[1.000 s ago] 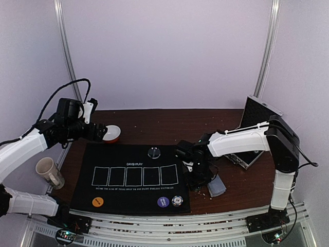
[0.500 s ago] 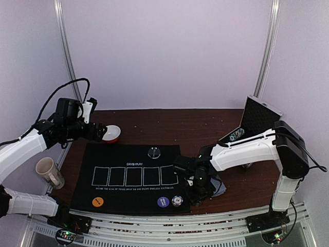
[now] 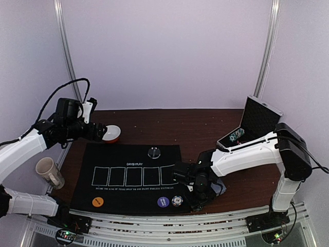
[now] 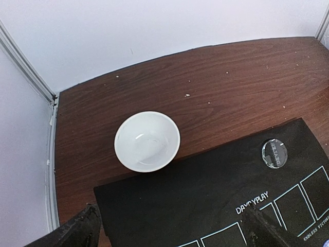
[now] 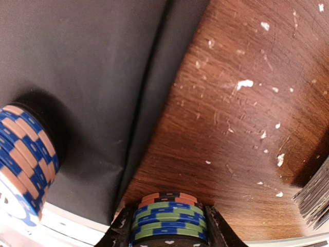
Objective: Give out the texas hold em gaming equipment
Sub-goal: Move the pile of poker chips to the corner of the board.
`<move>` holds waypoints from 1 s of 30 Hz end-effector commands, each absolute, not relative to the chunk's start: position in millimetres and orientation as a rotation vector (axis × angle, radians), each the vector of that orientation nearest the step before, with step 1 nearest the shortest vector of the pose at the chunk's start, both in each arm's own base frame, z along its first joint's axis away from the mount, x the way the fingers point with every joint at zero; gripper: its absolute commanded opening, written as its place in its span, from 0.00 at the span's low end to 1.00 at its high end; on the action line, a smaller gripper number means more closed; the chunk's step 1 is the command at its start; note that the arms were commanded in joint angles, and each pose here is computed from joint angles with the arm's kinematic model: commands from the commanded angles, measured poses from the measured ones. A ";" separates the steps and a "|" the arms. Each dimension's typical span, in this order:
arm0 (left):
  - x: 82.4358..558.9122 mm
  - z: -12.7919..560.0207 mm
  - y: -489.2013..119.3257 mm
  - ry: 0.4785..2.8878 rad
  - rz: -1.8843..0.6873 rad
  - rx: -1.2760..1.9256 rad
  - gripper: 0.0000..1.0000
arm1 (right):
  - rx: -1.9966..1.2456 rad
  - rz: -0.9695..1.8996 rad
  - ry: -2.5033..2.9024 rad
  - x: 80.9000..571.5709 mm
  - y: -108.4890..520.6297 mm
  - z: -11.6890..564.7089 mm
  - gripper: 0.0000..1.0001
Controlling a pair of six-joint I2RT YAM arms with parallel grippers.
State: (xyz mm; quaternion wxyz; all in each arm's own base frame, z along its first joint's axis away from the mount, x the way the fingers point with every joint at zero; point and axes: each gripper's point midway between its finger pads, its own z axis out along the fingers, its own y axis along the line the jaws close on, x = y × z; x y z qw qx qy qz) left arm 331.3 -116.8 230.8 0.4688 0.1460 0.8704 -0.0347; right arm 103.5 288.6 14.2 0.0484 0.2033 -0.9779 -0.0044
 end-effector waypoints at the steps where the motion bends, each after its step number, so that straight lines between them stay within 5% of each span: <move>1: 335.1 246.1 -121.7 2.076 -0.105 0.365 0.98 | 0.584 0.145 -2.868 80.6 258.7 -21.6 0.32; 30: 335.1 247.9 -123.3 2.074 -0.114 0.370 0.98 | 0.645 0.388 -2.920 87.6 246.8 -25.1 0.53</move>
